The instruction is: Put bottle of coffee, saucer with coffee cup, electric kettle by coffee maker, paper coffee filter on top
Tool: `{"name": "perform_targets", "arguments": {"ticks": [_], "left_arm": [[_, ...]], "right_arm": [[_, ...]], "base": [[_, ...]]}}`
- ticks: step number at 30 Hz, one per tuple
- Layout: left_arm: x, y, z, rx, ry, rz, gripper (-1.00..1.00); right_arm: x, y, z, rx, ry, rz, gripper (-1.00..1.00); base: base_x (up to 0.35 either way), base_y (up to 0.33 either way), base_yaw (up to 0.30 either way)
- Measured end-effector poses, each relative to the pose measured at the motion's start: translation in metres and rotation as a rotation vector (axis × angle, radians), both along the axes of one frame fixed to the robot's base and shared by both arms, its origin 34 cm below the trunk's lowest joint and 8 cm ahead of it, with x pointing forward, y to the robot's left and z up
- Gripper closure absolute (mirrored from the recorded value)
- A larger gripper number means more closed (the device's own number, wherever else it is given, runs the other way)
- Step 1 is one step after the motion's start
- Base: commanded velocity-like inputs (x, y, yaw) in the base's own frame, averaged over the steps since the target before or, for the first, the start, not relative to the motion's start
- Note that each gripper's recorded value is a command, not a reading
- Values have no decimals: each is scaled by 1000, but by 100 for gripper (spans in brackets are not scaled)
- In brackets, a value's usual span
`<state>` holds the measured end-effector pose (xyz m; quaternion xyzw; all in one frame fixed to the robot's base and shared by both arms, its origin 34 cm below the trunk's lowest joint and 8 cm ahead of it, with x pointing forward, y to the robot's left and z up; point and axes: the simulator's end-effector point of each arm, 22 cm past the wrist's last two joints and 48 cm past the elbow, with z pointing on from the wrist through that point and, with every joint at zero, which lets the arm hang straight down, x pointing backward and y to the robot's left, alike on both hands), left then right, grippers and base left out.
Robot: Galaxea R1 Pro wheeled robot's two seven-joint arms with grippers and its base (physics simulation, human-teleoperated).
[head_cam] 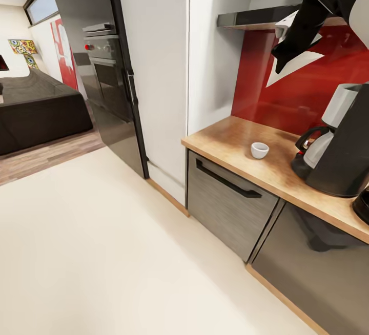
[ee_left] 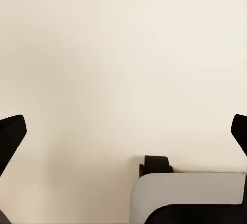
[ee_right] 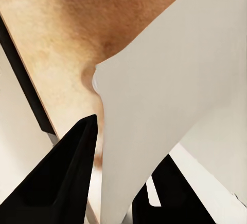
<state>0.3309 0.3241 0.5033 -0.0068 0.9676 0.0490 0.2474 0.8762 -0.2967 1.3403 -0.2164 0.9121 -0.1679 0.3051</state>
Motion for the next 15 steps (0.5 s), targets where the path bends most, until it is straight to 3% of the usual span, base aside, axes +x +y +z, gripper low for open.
{"name": "perform_targets", "arguments": {"ticks": [6, 15], "left_arm": [[0, 0, 0, 1, 0, 0, -100], [2, 0, 1, 1, -5, 0, -100]], "right_arm": [[0, -1, 0, 1, 0, -1, 100], [-3, -1, 4, 0, -5, -2, 100]], "base": [[8, 6, -16], [48, 30, -140]]}}
